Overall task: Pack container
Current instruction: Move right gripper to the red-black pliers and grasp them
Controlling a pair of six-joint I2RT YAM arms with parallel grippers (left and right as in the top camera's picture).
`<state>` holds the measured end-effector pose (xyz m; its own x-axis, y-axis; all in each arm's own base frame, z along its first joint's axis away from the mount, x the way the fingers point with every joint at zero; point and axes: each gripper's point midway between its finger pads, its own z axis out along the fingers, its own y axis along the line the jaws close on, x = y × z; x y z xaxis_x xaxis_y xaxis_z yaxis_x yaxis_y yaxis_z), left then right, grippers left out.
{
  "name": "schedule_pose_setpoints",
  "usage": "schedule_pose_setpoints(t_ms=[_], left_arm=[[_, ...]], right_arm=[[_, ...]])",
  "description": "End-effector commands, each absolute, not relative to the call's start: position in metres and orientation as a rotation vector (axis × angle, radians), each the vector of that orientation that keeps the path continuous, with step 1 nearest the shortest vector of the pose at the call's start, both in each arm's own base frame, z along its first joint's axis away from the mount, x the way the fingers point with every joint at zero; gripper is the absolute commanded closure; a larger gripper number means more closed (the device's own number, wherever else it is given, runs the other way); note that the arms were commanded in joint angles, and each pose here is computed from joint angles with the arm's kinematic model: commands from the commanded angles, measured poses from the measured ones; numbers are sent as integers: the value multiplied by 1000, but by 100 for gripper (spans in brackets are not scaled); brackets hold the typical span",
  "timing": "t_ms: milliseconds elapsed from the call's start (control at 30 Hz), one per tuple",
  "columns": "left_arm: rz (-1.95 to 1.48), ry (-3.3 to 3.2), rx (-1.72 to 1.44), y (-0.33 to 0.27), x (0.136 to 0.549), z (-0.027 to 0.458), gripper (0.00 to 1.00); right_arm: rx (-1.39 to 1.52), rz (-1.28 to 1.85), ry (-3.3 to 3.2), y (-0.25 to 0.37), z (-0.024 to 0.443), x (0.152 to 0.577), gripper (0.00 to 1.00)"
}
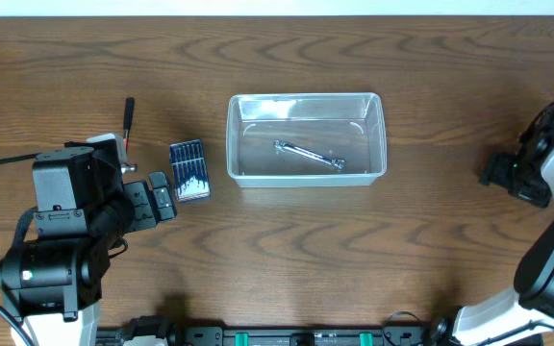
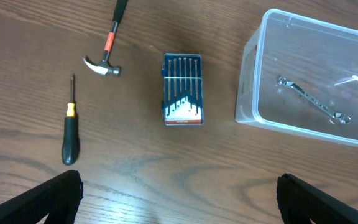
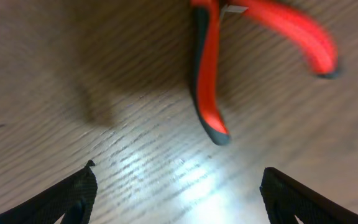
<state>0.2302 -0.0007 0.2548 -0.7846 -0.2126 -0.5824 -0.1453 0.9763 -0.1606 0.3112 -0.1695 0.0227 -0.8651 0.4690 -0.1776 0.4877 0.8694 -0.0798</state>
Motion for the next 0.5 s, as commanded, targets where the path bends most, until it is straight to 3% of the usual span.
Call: schedule_pose_setpoints(t_ms=[0,467], left_arm=[[-125,2463,-238,1,231,263,2],[-126,2463,-238,1,231,263,2]], right_arm=[[742,-157,2916,-169,10,310,14],[741,-152,2817,-189,15,329,14]])
